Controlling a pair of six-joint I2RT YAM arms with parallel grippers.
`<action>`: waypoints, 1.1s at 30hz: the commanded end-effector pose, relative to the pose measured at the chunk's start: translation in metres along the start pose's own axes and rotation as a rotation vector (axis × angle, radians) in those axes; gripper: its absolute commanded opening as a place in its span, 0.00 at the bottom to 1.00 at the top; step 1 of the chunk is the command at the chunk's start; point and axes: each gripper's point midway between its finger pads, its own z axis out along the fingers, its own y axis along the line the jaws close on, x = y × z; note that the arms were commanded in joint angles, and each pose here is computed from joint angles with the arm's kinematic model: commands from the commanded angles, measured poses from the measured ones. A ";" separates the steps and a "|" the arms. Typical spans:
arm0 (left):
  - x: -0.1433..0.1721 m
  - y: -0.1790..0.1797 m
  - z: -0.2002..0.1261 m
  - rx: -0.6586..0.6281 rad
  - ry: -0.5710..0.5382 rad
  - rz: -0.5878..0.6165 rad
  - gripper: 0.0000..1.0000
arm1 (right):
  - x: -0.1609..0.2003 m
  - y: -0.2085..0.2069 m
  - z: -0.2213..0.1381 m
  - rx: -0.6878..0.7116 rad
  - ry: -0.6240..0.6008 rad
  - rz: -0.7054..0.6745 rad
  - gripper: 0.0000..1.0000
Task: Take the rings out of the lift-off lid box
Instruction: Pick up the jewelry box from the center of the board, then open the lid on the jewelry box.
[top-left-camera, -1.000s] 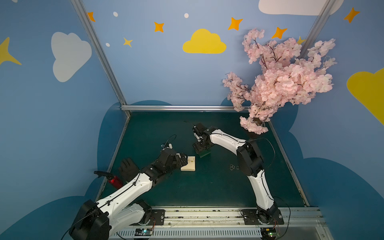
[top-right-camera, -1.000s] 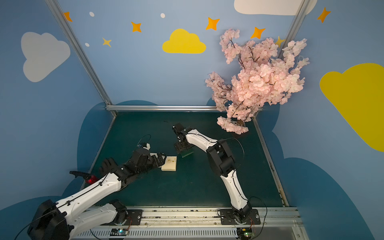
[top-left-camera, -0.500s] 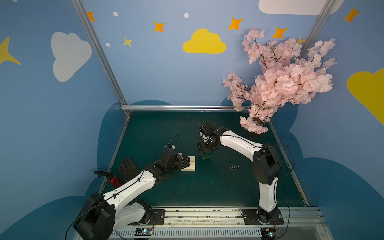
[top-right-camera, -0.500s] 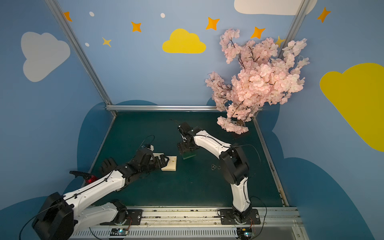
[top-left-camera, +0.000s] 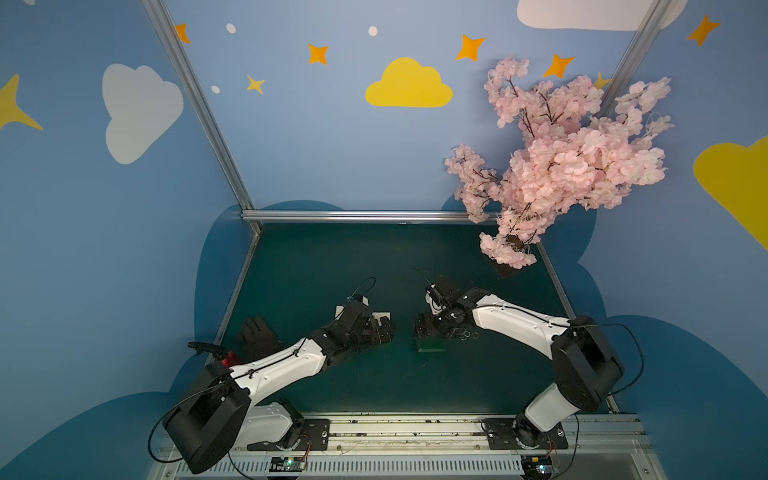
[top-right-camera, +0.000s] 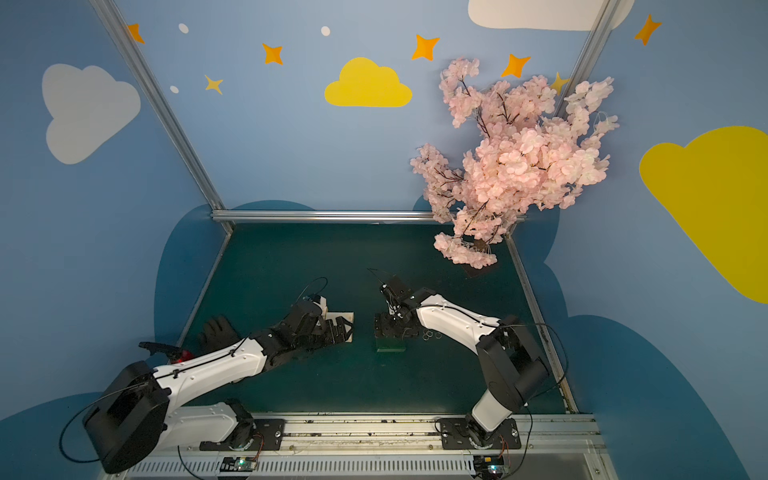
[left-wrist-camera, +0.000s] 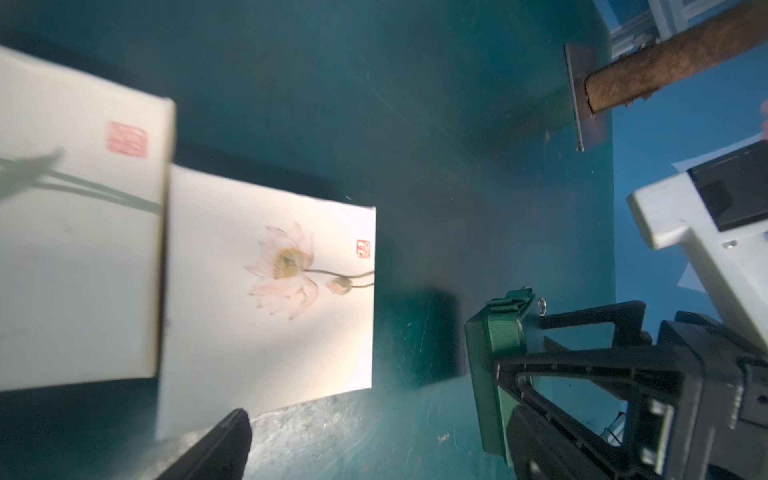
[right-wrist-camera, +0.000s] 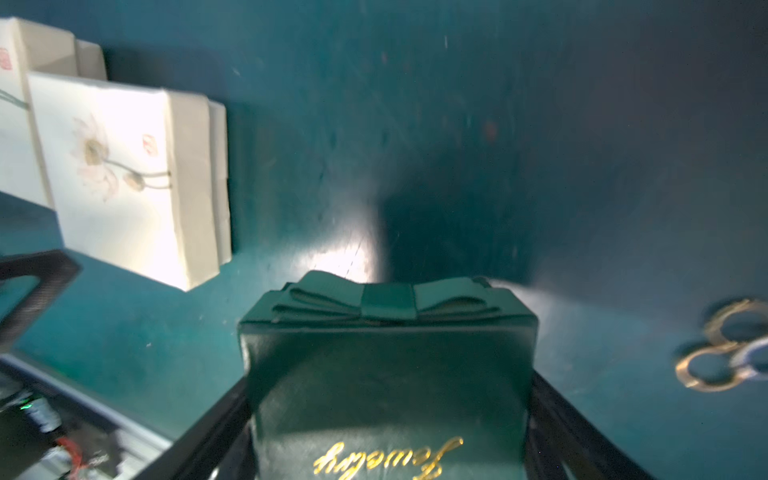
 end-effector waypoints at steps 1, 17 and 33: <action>0.006 -0.004 0.008 0.012 0.006 -0.008 0.96 | -0.007 0.016 -0.007 -0.091 -0.058 0.057 0.87; 0.022 -0.016 0.024 0.042 0.053 -0.013 0.87 | -0.002 0.022 -0.012 -0.152 -0.090 0.096 0.87; 0.026 -0.035 0.039 0.084 0.090 -0.028 0.74 | 0.006 0.018 -0.007 -0.162 -0.078 0.113 0.87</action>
